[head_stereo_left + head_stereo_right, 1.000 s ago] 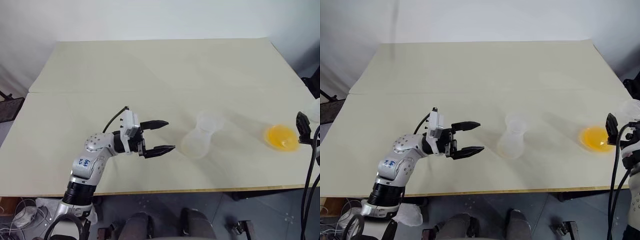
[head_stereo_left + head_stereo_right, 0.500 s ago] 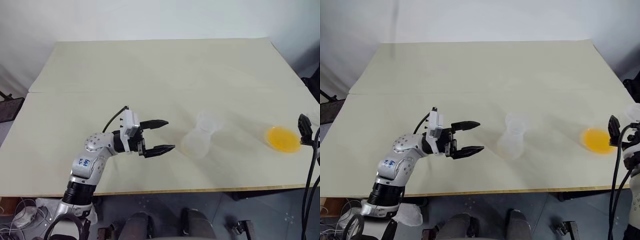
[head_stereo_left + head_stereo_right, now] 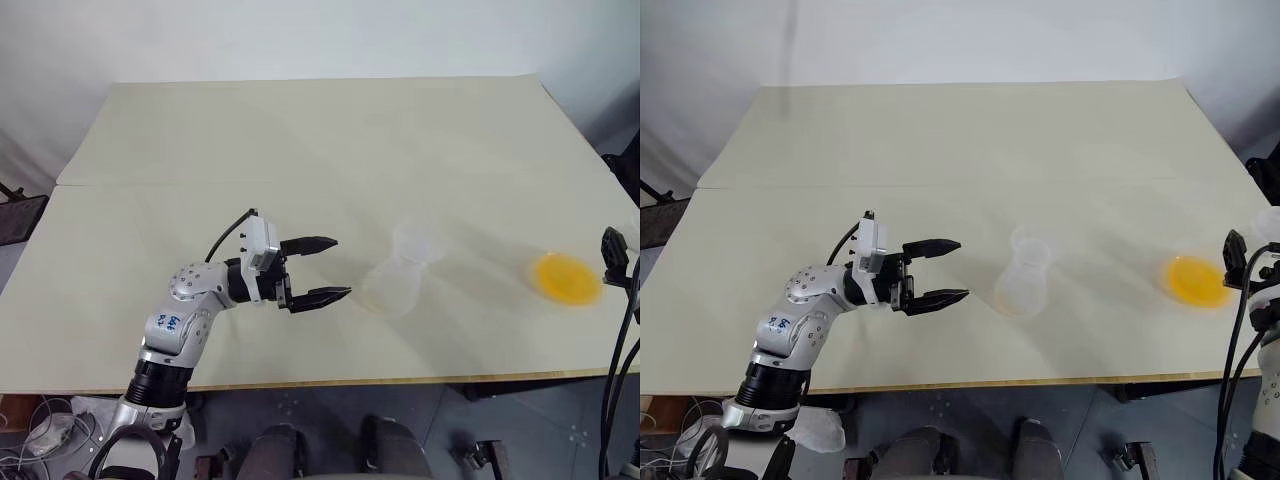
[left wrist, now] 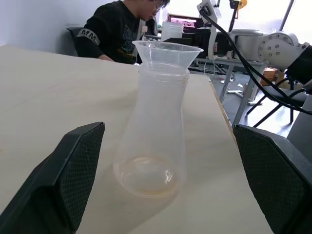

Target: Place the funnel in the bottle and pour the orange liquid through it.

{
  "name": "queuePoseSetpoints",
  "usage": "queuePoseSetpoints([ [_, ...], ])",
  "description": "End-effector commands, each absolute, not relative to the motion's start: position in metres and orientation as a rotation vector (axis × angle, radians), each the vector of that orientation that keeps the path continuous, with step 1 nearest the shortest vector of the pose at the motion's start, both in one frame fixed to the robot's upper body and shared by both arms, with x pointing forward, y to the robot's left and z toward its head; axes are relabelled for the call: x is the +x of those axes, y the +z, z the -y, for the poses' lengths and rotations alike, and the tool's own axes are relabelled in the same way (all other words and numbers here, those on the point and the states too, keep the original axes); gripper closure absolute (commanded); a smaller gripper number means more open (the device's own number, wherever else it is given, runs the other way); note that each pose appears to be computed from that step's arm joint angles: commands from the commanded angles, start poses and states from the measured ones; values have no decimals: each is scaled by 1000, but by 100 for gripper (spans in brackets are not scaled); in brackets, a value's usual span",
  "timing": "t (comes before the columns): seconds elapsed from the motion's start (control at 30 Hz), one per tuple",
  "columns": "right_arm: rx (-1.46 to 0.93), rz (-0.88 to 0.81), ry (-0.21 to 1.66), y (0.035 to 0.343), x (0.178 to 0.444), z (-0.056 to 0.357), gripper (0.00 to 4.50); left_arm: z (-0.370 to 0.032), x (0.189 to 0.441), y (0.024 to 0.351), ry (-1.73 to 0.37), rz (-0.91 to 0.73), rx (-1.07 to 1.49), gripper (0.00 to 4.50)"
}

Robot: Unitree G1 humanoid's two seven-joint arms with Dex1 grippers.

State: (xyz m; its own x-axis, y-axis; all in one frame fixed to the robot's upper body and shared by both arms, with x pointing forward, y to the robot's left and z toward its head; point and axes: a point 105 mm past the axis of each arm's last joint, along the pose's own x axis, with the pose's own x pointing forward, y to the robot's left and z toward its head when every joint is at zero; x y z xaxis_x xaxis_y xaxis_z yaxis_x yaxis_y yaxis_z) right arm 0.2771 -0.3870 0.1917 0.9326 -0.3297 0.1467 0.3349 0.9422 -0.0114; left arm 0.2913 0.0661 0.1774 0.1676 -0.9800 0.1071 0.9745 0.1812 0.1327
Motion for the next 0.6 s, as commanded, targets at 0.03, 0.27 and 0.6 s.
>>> queuePoseSetpoints([
  [0.03,-78,200,-355,209,275,393,0,-66,290,188,-1396,232,51,2],
  [0.27,-74,231,-361,212,277,397,162,-66,292,189,-1396,236,51,0],
  [0.6,-83,244,-315,215,266,384,206,-67,289,188,-1400,235,49,0],
])
